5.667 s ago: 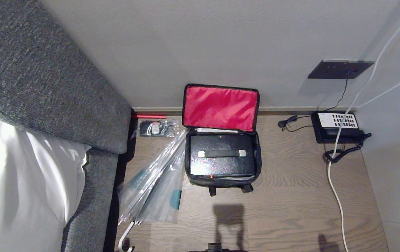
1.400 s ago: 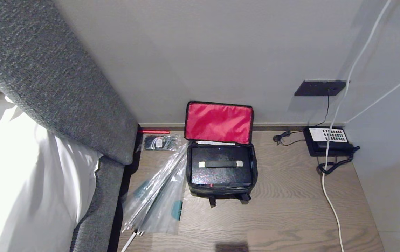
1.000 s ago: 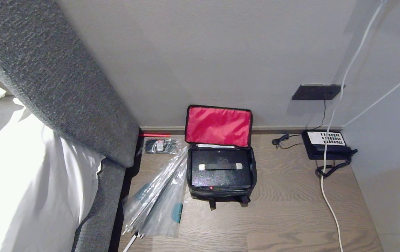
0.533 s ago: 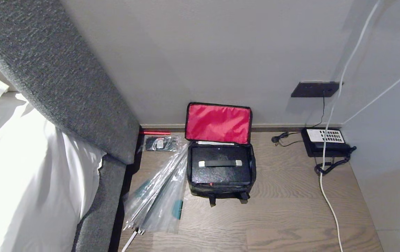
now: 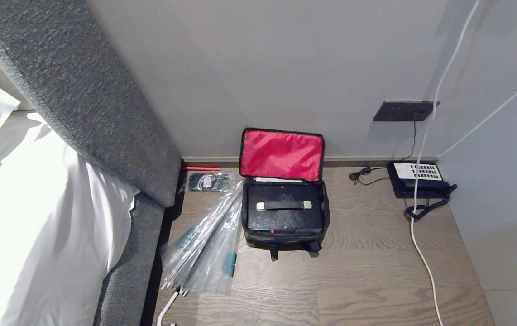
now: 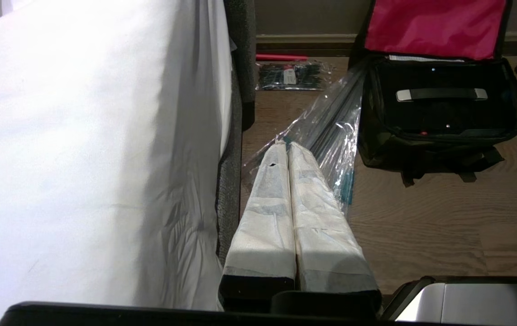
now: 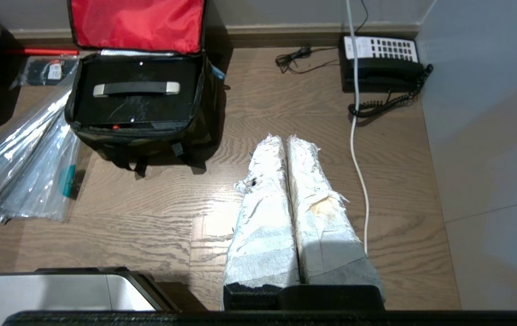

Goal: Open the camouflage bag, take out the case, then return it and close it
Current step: Grip the handle

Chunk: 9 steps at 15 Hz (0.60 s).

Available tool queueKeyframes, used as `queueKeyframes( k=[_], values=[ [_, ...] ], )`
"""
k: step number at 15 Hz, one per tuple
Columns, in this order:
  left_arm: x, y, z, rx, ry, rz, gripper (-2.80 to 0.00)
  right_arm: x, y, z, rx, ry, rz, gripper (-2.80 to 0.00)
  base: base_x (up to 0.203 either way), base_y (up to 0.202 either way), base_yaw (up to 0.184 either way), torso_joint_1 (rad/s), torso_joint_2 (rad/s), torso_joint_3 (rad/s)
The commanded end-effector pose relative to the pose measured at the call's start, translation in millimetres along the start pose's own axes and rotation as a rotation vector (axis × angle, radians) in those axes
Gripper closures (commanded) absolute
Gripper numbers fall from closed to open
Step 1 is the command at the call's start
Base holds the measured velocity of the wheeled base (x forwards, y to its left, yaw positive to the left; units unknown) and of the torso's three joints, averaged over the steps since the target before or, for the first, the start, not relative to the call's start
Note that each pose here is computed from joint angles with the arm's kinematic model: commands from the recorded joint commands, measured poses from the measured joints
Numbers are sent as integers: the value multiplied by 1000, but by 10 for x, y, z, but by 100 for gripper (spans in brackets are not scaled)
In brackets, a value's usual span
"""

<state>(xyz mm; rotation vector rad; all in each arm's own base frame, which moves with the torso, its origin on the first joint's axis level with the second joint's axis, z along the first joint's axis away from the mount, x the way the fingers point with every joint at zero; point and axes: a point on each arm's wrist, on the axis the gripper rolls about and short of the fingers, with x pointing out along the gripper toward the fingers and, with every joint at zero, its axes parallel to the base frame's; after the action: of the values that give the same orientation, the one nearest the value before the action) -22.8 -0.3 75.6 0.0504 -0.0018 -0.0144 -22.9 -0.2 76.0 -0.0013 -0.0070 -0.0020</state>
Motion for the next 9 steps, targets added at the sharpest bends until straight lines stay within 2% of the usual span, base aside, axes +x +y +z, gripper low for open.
queueKeyframes(
  k=[1,9],
  values=[
    [0,0,0,0,0,-1,0,-21,0,-15,0,-28,0,0,0,0,0,0,0,0],
    [0,-1,-4,4,4,-2,0,-22,0,-11,0,-30,0,0,0,0,0,0,0,0]
  ],
)
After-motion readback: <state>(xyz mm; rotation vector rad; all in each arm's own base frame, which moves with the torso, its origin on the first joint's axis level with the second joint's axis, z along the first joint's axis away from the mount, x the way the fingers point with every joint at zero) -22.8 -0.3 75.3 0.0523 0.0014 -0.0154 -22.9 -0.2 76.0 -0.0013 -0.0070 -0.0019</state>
